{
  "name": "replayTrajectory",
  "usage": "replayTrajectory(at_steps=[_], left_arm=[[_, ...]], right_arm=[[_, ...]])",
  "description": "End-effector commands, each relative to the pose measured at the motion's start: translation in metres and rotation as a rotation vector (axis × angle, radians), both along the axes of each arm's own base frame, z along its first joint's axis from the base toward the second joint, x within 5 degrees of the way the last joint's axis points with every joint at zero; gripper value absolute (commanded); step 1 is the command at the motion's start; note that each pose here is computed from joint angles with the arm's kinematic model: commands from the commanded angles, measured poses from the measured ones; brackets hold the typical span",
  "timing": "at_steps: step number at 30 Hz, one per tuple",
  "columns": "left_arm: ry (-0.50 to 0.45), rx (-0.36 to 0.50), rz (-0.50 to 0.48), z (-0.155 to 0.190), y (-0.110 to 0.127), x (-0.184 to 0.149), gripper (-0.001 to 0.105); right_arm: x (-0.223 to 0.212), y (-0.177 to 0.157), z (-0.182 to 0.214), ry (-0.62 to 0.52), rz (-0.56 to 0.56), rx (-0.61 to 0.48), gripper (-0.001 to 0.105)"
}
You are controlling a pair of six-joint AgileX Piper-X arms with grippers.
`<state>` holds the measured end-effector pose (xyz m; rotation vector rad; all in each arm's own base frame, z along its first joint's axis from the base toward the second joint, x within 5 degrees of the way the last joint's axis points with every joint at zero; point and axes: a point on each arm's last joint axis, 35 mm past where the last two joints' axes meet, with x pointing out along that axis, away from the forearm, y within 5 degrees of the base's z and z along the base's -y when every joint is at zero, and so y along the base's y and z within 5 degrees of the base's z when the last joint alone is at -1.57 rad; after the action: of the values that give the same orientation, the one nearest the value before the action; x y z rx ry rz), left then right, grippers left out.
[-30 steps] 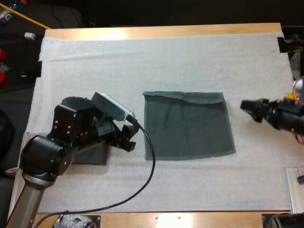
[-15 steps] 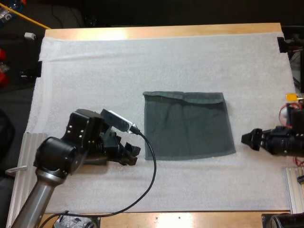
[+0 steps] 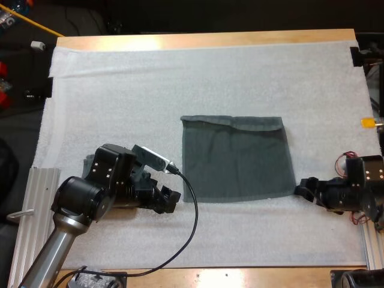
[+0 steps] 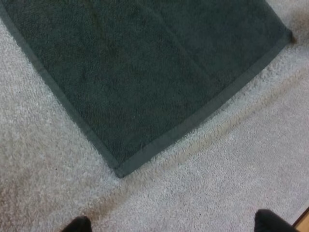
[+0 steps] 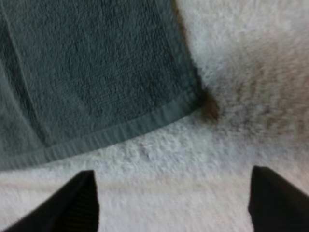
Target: Pick towel from pile, fold and stack
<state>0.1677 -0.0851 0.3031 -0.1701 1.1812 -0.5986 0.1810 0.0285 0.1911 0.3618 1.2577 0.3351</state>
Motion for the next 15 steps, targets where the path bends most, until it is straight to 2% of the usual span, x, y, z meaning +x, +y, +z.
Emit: replayTrajectory(at_steps=[1, 3, 11, 15], left_arm=[[-0.006, -0.016, -0.005, 0.002, -0.001, 0.0, 0.065], [-0.006, -0.016, -0.005, 0.002, -0.001, 0.0, 0.065], [0.006, -0.021, 0.013, 0.002, -0.001, 0.0, 0.065], [0.006, -0.021, 0.013, 0.002, -0.001, 0.0, 0.065]], right_arm=[[0.004, 0.001, -0.002, -0.009, -0.002, 0.031, 0.058], [0.012, 0.002, -0.012, 0.012, -0.019, 0.037, 0.051], [0.029, 0.004, -0.042, 0.1, -0.046, 0.075, 0.051], [0.035, 0.005, -0.05, 0.108, -0.054, 0.104, 0.051]])
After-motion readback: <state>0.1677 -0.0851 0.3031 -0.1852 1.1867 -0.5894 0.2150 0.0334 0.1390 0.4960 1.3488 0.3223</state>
